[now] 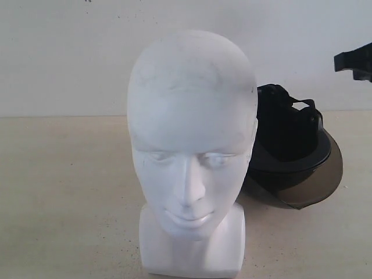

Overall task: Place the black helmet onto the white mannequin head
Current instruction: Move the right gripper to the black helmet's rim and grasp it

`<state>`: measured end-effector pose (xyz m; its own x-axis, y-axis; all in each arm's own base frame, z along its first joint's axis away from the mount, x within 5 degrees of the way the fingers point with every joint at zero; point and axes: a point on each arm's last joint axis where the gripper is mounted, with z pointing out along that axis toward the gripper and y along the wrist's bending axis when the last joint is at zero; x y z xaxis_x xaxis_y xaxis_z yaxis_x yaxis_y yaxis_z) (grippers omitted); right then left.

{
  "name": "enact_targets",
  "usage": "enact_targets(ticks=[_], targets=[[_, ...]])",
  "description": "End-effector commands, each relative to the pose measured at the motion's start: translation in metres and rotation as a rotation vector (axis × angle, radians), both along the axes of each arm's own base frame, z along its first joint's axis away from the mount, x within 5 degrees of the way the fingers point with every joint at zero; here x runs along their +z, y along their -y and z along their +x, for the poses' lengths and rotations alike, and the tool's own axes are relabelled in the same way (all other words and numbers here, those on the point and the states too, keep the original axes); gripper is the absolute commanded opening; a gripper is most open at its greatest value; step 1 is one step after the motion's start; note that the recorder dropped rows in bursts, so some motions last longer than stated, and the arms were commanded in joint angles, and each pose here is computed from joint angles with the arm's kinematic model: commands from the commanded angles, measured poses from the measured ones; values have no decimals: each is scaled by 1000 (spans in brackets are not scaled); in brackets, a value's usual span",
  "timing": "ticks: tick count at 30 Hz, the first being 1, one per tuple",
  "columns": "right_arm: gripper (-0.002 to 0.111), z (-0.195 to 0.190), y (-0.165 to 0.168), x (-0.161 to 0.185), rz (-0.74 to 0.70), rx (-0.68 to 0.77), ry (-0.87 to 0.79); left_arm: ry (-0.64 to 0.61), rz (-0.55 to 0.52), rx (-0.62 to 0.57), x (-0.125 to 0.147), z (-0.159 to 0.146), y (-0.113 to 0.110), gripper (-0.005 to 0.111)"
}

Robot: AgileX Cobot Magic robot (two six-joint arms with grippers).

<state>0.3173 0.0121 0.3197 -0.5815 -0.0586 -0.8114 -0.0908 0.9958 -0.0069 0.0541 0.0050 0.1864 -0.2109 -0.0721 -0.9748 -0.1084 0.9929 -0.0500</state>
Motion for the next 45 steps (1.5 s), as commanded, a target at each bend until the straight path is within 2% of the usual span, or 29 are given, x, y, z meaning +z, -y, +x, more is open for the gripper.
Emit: enact_targets(ticks=[1, 4, 10, 16, 30, 31, 33, 38, 45], targets=[[53, 23, 1, -20, -13, 1, -70, 1, -8, -7, -1, 0, 1, 4], [58, 35, 1, -38, -15, -1, -100, 1, -8, -7, -1, 0, 1, 4], [58, 54, 1, -69, -10, -14, -123, 1, -8, -7, -1, 0, 1, 4], [58, 61, -2, -83, 102, -66, -138, 1, -8, -7, -1, 0, 1, 4], [58, 72, -2, -113, 78, -60, -182, 1, -8, -7, -1, 0, 1, 4], [56, 72, -2, -112, 78, -60, -180, 1, -8, -7, -1, 0, 1, 4], [43, 73, -2, -112, 78, -61, -177, 1, -8, -7, -1, 0, 1, 4], [0, 73, -2, -112, 81, -63, -178, 1, -8, -7, -1, 0, 1, 4], [0, 66, -2, -113, 67, -39, -248, 1, -8, -7, -1, 0, 1, 4]])
